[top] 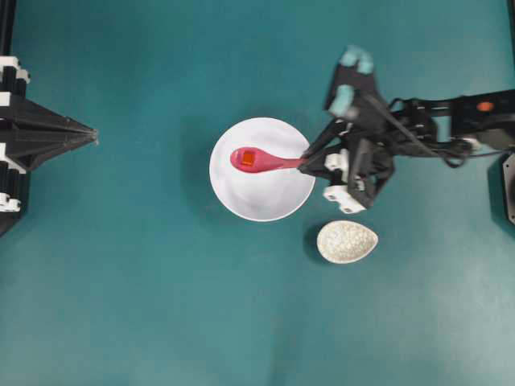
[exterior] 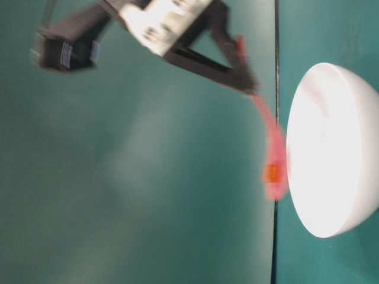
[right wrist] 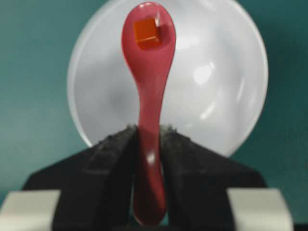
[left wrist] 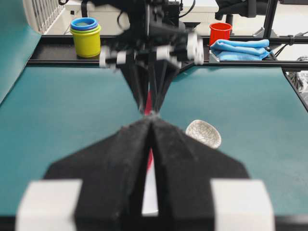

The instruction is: Grip the spoon and scoop the red block from the bowl with right arm.

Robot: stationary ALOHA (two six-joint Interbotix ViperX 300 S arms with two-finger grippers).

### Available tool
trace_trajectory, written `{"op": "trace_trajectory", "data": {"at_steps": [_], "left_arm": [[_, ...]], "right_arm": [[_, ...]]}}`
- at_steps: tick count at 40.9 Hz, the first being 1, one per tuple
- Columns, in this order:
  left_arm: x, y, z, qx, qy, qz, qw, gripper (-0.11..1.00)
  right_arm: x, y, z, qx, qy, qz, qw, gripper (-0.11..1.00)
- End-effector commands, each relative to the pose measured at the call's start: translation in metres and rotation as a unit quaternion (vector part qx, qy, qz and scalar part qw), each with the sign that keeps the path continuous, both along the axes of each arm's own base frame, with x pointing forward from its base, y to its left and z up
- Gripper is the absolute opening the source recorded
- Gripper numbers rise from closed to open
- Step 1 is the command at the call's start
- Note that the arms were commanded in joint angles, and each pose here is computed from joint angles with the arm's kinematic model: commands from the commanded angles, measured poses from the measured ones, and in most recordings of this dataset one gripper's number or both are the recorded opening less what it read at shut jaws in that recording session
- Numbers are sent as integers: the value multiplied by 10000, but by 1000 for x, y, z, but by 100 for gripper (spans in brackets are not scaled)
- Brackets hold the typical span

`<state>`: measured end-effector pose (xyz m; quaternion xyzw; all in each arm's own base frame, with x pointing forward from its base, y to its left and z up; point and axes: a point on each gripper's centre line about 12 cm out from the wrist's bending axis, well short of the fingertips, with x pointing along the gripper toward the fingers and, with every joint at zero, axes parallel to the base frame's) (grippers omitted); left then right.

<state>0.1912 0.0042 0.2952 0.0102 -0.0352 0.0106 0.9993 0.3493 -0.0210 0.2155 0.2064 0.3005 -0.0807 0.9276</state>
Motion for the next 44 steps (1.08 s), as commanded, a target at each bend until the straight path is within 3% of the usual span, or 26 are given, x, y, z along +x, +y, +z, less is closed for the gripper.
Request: {"op": "trace_trajectory", "data": {"at_steps": [1, 8, 14, 44], "left_arm": [[2, 0, 10, -5, -100, 5, 9999, 0], [3, 1, 8, -84, -10, 9, 10000, 0], [3, 0, 8, -99, -2, 0, 10000, 0], [2, 0, 3, -112, 243, 0, 9996, 0]], "right_arm": [[-5, 1, 36, -32, -556, -6, 9984, 23], [-15, 4, 75, -44, -896, 78, 9959, 23], [-19, 5, 88, -19, -884, 143, 9960, 23], [-21, 5, 87, -175, -812, 210, 9963, 23]]}}
